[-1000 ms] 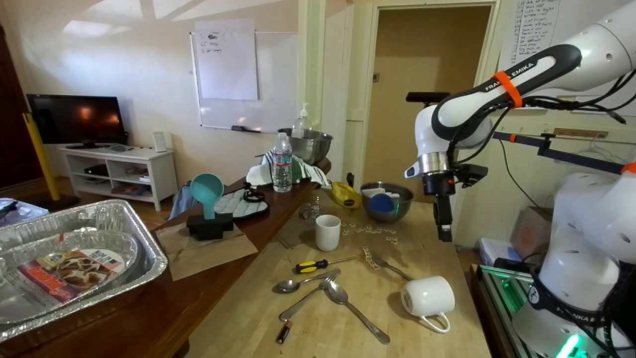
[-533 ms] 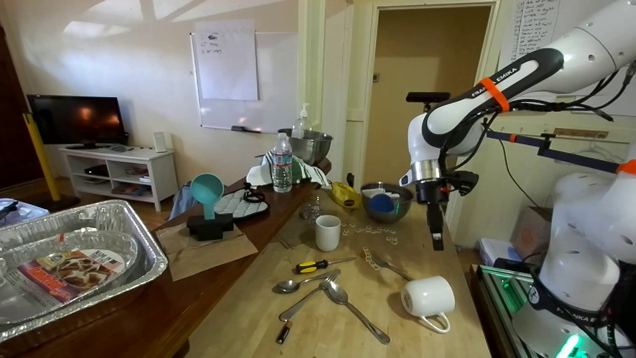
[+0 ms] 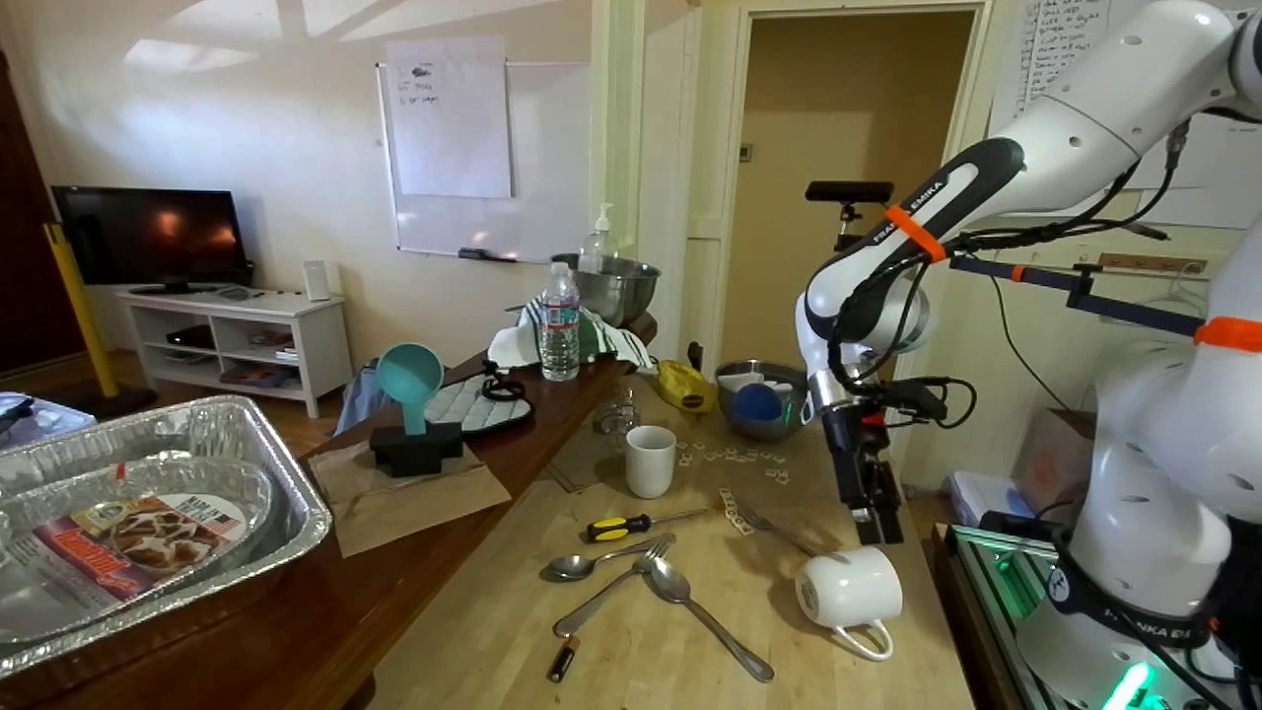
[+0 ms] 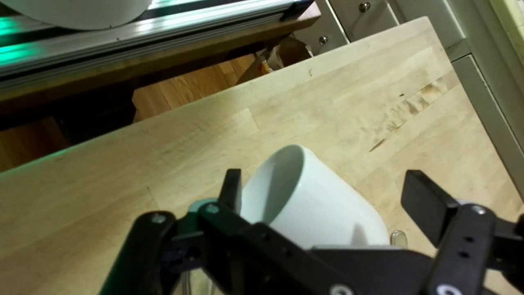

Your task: Put the mug upright

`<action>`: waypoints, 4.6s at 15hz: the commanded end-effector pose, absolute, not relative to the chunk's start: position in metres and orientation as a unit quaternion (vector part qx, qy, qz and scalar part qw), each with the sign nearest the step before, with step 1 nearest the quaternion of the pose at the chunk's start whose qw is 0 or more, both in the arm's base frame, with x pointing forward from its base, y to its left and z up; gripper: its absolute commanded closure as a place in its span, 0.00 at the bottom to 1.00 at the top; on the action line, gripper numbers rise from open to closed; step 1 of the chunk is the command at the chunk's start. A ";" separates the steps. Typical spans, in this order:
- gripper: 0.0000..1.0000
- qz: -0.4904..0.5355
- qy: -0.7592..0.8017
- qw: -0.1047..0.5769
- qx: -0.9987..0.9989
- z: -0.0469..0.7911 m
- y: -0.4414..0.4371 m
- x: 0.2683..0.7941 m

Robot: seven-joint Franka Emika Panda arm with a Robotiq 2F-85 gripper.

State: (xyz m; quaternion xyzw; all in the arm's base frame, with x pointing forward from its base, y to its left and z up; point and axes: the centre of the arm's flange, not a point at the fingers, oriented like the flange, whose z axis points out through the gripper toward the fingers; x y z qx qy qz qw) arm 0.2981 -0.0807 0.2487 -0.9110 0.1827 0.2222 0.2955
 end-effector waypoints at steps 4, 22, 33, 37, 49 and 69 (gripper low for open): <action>0.00 0.233 0.260 0.330 -0.877 0.218 -0.075 0.294; 0.42 0.121 0.204 0.363 -0.901 0.214 -0.067 0.311; 0.98 0.101 0.156 0.357 -0.915 0.231 -0.066 0.313; 0.97 0.101 0.145 0.350 -0.920 0.237 -0.065 0.313; 0.97 0.113 0.005 0.116 -0.987 0.329 0.005 0.355; 0.97 -0.066 -0.186 -0.050 -0.979 0.369 0.157 0.395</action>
